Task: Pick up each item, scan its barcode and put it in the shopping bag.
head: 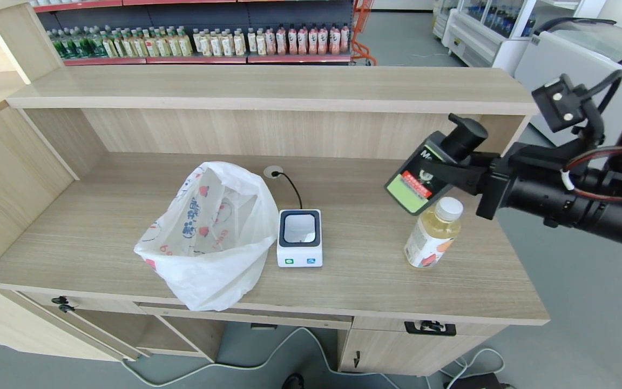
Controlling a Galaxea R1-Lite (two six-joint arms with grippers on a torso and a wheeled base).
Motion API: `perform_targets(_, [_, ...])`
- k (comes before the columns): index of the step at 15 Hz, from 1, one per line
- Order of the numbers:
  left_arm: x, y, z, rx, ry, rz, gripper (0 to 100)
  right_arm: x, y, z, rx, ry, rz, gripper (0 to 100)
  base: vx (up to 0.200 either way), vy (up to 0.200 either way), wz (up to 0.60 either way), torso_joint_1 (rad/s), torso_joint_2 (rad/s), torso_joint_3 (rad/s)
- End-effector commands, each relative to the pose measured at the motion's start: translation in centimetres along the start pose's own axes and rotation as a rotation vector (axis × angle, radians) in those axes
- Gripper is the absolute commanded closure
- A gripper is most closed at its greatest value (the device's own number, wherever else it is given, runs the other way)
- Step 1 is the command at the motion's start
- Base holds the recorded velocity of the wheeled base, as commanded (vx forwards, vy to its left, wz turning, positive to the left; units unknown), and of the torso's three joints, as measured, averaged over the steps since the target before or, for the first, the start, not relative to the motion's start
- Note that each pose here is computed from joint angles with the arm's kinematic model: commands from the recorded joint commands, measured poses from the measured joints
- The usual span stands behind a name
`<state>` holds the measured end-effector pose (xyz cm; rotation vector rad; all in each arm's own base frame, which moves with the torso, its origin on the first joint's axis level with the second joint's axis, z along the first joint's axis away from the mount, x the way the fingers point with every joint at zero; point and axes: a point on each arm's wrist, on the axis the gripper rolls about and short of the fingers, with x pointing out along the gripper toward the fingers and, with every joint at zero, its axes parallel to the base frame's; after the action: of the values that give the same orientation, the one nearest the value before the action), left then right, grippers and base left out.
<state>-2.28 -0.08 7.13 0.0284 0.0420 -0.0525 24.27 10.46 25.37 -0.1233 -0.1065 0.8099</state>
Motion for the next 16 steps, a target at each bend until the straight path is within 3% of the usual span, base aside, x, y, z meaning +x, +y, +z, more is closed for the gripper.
perform_targets(1, [0.0,0.0,0.0,0.0,0.0,0.0,0,-4.3,-1.1,1.9,-0.333,-0.002,-0.134,100,0.0,0.0,0.0,0.0,0.0,0.0])
perform_targets(4, [0.0,0.0,0.0,0.0,0.0,0.0,0,-6.2,-1.1,2.7,-0.658,-0.007,-0.188,100,0.0,0.0,0.0,0.0,0.0,0.0])
perform_targets(5, [0.0,0.0,0.0,0.0,0.0,0.0,0,-6.8,-1.0,3.2,-0.848,-0.015,-0.209,100,0.0,0.0,0.0,0.0,0.0,0.0])
perform_targets(7, [0.0,0.0,0.0,0.0,0.0,0.0,0,-7.5,-0.3,3.4,-1.018,-0.07,-0.118,100,0.0,0.0,0.0,0.0,0.0,0.0])
perform_targets(8, [0.0,0.0,0.0,0.0,0.0,0.0,0,-7.6,0.0,3.9,-1.165,-0.187,0.017,100,0.0,0.0,0.0,0.0,0.0,0.0])
perform_targets(10, [0.0,0.0,0.0,0.0,0.0,0.0,0,-8.0,0.8,4.8,-1.503,-0.409,0.143,100,0.0,0.0,0.0,0.0,0.0,0.0])
perform_targets(12, [0.0,0.0,0.0,0.0,0.0,0.0,0,-8.7,1.4,5.7,-1.835,-0.58,0.119,100,0.0,0.0,0.0,0.0,0.0,0.0])
perform_targets(13, [0.0,0.0,0.0,0.0,0.0,0.0,0,-9.0,2.0,5.8,-2.075,-0.705,0.081,100,0.0,0.0,0.0,0.0,0.0,0.0])
perform_targets(16, [0.0,0.0,0.0,0.0,0.0,0.0,0,-8.7,4.3,4.6,-2.286,-0.941,0.088,100,0.0,0.0,0.0,0.0,0.0,0.0])
